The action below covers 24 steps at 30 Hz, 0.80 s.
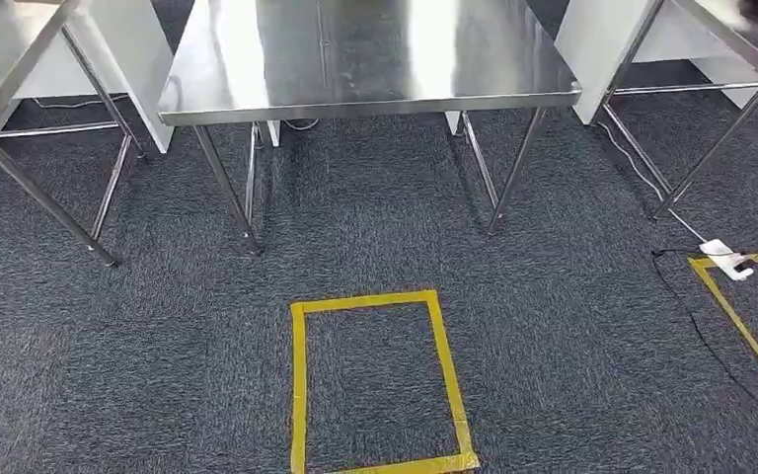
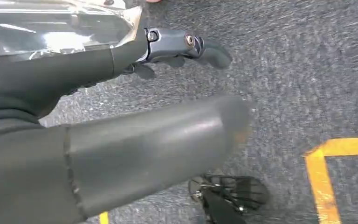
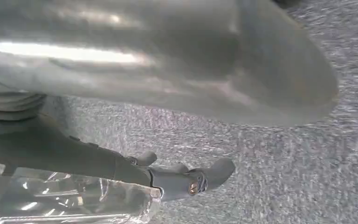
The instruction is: Take the parts from the cabinet and place them on the table.
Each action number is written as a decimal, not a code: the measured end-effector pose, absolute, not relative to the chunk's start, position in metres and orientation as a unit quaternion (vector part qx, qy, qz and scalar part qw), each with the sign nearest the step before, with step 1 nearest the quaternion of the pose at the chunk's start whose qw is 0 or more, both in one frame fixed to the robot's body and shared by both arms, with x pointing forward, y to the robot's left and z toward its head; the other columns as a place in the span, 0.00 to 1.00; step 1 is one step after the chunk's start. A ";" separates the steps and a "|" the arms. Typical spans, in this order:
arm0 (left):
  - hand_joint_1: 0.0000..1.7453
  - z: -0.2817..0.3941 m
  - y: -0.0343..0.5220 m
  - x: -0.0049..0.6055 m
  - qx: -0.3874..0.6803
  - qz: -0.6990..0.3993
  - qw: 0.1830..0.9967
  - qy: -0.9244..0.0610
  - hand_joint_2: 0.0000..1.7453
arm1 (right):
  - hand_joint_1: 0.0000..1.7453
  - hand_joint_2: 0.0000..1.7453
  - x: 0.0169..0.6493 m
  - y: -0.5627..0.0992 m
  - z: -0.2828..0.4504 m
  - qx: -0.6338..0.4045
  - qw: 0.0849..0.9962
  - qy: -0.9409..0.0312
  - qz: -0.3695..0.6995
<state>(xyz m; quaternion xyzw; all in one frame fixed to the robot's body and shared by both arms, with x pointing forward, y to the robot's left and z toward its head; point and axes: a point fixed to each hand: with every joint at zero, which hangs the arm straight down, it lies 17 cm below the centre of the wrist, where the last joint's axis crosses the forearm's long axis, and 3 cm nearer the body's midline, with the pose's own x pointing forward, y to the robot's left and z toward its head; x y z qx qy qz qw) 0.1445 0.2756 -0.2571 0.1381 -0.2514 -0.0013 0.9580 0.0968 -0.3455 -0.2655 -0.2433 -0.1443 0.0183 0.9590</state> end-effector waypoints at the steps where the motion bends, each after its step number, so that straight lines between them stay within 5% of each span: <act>1: 0.00 -0.257 0.276 0.145 0.138 -0.001 0.958 -0.251 0.00 | 0.00 0.00 0.096 -0.346 -0.266 -0.244 0.959 -0.144 0.018; 24: 0.00 -0.257 0.282 0.144 0.143 0.004 0.957 -0.252 0.00 | 0.00 0.00 0.098 -0.340 -0.266 -0.238 0.960 -0.146 0.022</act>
